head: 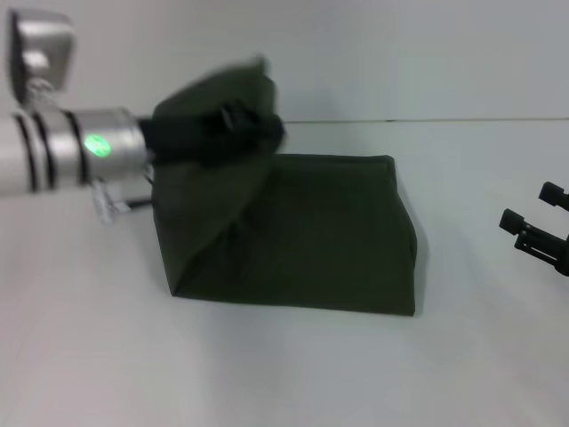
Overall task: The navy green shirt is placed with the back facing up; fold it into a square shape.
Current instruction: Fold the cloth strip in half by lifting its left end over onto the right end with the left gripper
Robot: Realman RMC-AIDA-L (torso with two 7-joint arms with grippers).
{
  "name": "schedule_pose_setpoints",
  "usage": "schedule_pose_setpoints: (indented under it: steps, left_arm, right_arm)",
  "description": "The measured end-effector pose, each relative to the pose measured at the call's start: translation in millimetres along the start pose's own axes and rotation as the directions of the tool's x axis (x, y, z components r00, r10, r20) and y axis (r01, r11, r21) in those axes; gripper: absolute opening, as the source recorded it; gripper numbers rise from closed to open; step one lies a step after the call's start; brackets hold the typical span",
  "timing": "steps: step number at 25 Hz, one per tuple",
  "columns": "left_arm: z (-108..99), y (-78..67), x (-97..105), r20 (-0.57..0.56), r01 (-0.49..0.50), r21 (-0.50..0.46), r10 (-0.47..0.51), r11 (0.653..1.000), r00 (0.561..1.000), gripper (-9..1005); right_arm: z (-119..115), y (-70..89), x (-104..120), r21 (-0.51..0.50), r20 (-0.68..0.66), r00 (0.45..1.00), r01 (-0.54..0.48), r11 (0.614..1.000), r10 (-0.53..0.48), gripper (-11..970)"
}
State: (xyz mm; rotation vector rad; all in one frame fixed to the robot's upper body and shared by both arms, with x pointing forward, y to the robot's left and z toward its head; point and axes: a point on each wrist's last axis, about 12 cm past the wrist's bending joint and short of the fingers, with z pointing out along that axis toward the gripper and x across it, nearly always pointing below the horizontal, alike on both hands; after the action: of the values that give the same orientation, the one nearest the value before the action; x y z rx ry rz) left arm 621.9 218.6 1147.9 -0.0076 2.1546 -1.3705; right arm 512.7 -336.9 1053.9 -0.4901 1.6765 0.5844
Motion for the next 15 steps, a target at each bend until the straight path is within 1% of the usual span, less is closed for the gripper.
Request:
schedule_pose_setpoints:
  steps: [1, 2, 4, 7, 9, 15]
  left_arm:
    - [9, 0.3, 8, -0.019, -0.001, 0.005, 0.001, 1.000, 1.000, 20]
    - [20, 2.9, 20, -0.046, 0.009, 0.015, -0.008, 1.000, 0.999, 20]
    - [38, 9.4, 45, -0.096, 0.053, 0.043, -0.048, 0.998, 0.994, 20]
    - [55, 17.3, 71, -0.118, 0.077, 0.061, -0.069, 0.995, 0.991, 20]
    - [60, 19.6, 80, -0.122, 0.074, 0.063, -0.066, 0.995, 0.990, 20]
    - [65, 21.5, 86, -0.103, 0.085, 0.068, -0.077, 0.994, 0.992, 19]
  right_arm:
    - [-1, 0.0, 1, 0.006, 0.002, 1.000, -0.006, 1.000, 0.006, 876]
    - [-3, 0.2, 2, 0.012, 0.003, 1.000, -0.012, 1.000, 0.012, 876]
    - [-5, 0.0, 4, 0.022, 0.005, 1.000, -0.019, 1.000, 0.019, 876]
    - [-7, -1.9, 6, 0.043, 0.000, 1.000, -0.023, 0.999, 0.023, 875]
    - [-7, -2.5, 7, 0.051, -0.003, 1.000, -0.026, 0.998, 0.026, 875]
    - [-4, -4.6, 5, 0.055, -0.003, 1.000, -0.022, 0.998, 0.023, 875]
